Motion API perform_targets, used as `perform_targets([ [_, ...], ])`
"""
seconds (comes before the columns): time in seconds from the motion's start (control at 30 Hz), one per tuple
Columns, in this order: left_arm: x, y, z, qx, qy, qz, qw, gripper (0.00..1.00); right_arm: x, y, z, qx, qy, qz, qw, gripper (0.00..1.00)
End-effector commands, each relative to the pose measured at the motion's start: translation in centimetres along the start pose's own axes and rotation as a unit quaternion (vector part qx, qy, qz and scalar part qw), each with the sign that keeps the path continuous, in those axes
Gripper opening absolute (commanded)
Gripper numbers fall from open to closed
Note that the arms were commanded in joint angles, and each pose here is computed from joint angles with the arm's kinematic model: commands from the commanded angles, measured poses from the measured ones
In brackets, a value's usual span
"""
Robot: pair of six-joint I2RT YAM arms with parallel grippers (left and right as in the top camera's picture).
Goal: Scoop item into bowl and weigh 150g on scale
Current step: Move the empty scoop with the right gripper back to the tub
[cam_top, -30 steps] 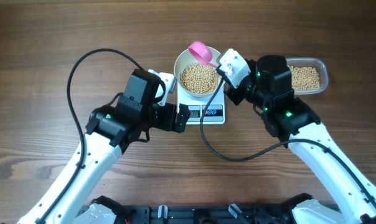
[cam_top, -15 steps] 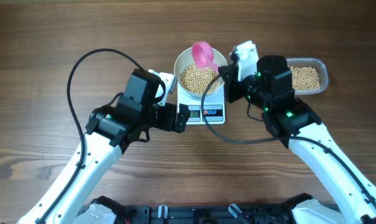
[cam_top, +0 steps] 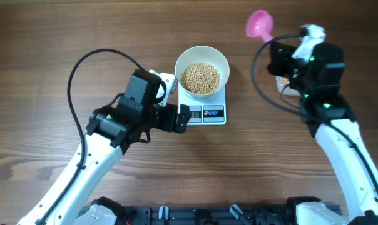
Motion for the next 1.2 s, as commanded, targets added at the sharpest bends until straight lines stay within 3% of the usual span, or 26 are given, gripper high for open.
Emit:
perform_targets([
  [0.0,0.1,-0.3,-0.2,-0.004,0.01,-0.005,1.0,1.0,1.5,-1.0,-1.2,-0.02,-0.027,-0.014,0.999,0.04],
  [0.17,0.1,-0.3,-0.2,-0.004,0.01,-0.005,1.0,1.0,0.7,-1.3,-3.4,-0.09,-0.016,0.003,0.996,0.04],
  [0.37,0.1,-0.3,-0.2,-0.004,0.01,-0.005,1.0,1.0,1.3,-1.6,-4.5,-0.144,-0.02,-0.026,0.989,0.04],
  [0.77,0.1,-0.3,-0.2,-0.004,0.01,-0.005,1.0,1.0,1.5,-1.7,-4.7,-0.147,-0.039,-0.027,0.988,0.04],
  [1.0,0.1,-0.3,-0.2,-0.004,0.01,-0.005,1.0,1.0,2.4,-3.1,-8.2,-0.185,-0.007,-0.025,0.982,0.04],
  [1.17,0.1,-0.3,-0.2,-0.004,0.01,-0.005,1.0,1.0,3.2,-4.1,-9.7,-0.127,0.028,-0.011,0.991,0.04],
])
Point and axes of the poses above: each gripper's point midway between its finger pads, its own y axis out along the fingers, its own z axis along the line the jaws close on, x = y × z, the point moved 6 cm from there along -y, back along the fingers, and after that the axes turned 4 degrees about y, right-handed, at the moved point
